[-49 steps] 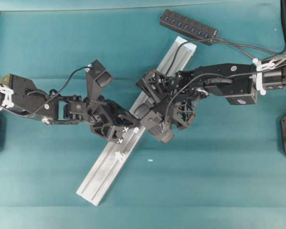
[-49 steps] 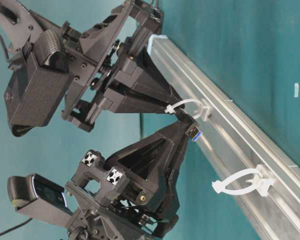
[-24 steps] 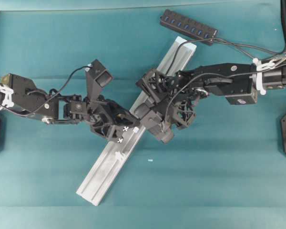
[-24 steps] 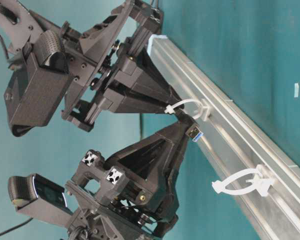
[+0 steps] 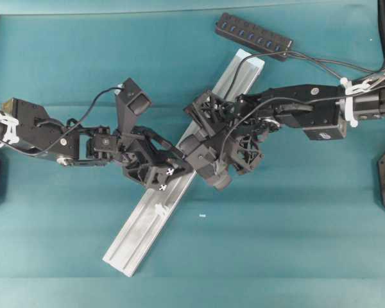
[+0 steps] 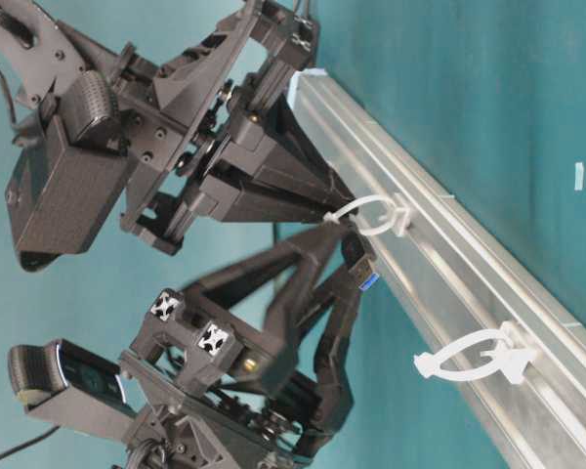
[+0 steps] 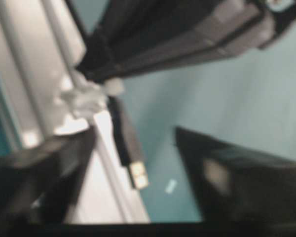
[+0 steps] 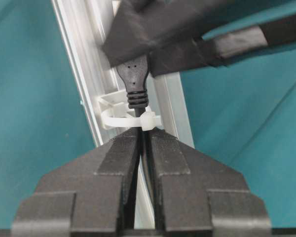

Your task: Pass the USB cable through three rings with both arms.

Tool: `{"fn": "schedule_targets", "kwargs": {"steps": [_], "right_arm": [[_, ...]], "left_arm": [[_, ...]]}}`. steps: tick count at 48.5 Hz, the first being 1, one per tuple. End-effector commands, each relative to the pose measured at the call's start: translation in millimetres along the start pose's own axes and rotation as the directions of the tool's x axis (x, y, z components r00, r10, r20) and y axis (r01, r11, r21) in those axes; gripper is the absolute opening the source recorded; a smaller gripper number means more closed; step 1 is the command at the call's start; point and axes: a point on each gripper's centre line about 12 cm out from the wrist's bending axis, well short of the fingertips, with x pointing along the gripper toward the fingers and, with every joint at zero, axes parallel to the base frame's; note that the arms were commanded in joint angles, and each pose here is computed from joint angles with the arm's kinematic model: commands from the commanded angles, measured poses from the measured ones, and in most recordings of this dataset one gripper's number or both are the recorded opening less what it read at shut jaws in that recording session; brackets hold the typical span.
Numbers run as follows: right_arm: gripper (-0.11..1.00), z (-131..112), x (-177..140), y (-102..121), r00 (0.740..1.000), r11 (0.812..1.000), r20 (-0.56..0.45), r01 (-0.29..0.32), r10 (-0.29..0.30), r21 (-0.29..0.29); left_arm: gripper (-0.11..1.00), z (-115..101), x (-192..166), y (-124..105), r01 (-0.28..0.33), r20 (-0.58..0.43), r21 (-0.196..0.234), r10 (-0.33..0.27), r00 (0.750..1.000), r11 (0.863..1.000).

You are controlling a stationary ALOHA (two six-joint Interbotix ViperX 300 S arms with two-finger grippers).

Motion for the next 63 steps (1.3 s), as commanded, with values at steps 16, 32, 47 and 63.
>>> {"fn": "schedule_targets", "kwargs": {"steps": [16,32,47,63], "right_arm": [[0.08,3.6,-2.4,-2.6,1.000,1.000,0.012,0.014,-0.014,0.012],[0.08,4.1,-2.4,-2.2,1.000,1.000,0.012,0.013,-0.014,0.014],[0.08,9.0,-2.3,1.4,1.000,1.000,0.013,-0.003,0.003,0.000],[0.08,8.2,-2.0,6.0,1.000,1.000,0.002,-0.024,0.024,0.001]], "left_arm": [[0.51,-2.6,1.0,-6.7,-0.006,-0.028,0.015,0.007,1.000,1.000],[0.14,0.1,3.1,-7.7,-0.004,-0.022,0.017,0.004,1.000,1.000],[0.14,0.6,3.3,-8.1,-0.003,-0.021,0.017,0.003,1.000,1.000],[0.14,-2.4,2.9,-8.6,-0.004,-0.030,0.014,0.005,1.000,1.000]]}}
